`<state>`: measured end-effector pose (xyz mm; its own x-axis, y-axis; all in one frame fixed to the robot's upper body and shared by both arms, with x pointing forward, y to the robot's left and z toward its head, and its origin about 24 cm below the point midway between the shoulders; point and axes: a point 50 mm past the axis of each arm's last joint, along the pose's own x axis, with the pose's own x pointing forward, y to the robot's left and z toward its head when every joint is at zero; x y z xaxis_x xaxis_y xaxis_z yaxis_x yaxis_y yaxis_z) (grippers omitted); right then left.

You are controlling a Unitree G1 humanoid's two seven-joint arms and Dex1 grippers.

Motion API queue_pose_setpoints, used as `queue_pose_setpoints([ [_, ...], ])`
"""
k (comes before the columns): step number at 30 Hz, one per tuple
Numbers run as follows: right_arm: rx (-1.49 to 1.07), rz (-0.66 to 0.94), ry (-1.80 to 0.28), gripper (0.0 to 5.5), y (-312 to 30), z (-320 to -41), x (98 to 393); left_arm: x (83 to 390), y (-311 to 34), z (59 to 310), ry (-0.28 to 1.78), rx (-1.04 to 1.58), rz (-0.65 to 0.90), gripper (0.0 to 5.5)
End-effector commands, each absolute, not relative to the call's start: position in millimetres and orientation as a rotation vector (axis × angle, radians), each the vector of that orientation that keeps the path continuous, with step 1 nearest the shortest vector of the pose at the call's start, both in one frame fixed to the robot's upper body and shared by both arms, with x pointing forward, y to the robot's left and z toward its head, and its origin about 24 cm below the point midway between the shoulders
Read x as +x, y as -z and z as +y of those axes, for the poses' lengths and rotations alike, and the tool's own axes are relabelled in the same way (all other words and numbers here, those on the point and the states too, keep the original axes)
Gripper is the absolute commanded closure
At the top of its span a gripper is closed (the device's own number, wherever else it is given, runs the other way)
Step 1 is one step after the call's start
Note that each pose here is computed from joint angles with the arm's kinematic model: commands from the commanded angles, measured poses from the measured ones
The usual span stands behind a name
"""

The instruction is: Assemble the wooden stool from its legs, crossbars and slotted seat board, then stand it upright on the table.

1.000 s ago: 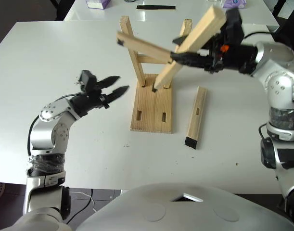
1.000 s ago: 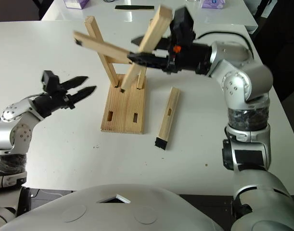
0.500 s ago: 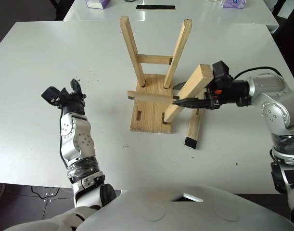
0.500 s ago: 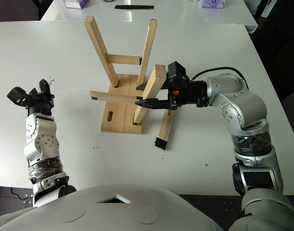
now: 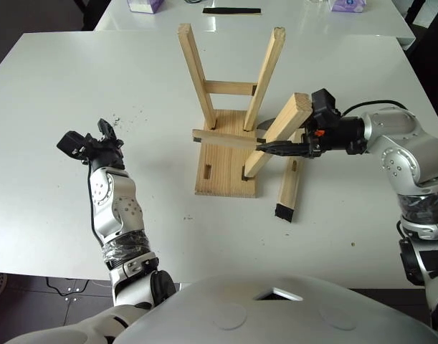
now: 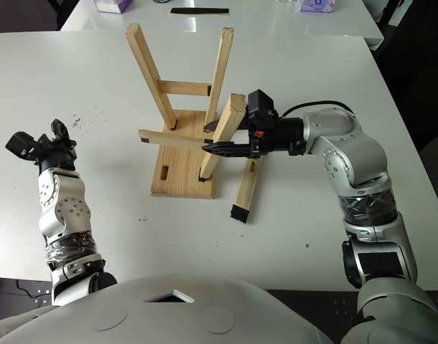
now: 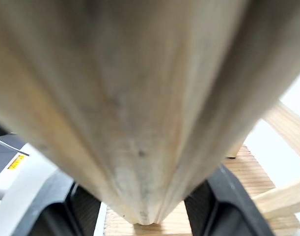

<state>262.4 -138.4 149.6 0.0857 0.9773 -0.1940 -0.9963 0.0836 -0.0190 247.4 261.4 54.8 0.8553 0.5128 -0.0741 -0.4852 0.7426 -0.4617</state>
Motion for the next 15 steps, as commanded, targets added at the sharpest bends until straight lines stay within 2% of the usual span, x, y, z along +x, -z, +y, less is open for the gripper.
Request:
queue_pose_setpoints([
  [1, -0.301, 0.151, -1.444, 3.46, -139.2, -133.3, 259.6, 250.6, -53.4, 257.9, -0.543, -0.491, -0.058, 2.66],
  [5, -0.303, 0.209, -1.463, 3.46, -122.8, -128.4, 248.8, 252.2, -54.1, 256.7, -0.540, -0.498, -0.066, 2.66],
  [10, -0.256, 0.306, -1.409, 3.46, -101.7, -128.3, 253.1, 256.6, -53.6, 251.0, -0.509, -0.497, -0.059, 2.66],
  [14, -0.229, 0.257, -1.362, 3.46, -106.5, -127.7, 261.0, 259.0, -56.5, 252.5, -0.499, -0.486, -0.064, 2.66],
  [15, -0.230, 0.226, -1.353, 3.10, -109.7, -126.6, 263.5, 258.6, -56.7, 254.5, -0.504, -0.479, -0.064, 2.66],
])
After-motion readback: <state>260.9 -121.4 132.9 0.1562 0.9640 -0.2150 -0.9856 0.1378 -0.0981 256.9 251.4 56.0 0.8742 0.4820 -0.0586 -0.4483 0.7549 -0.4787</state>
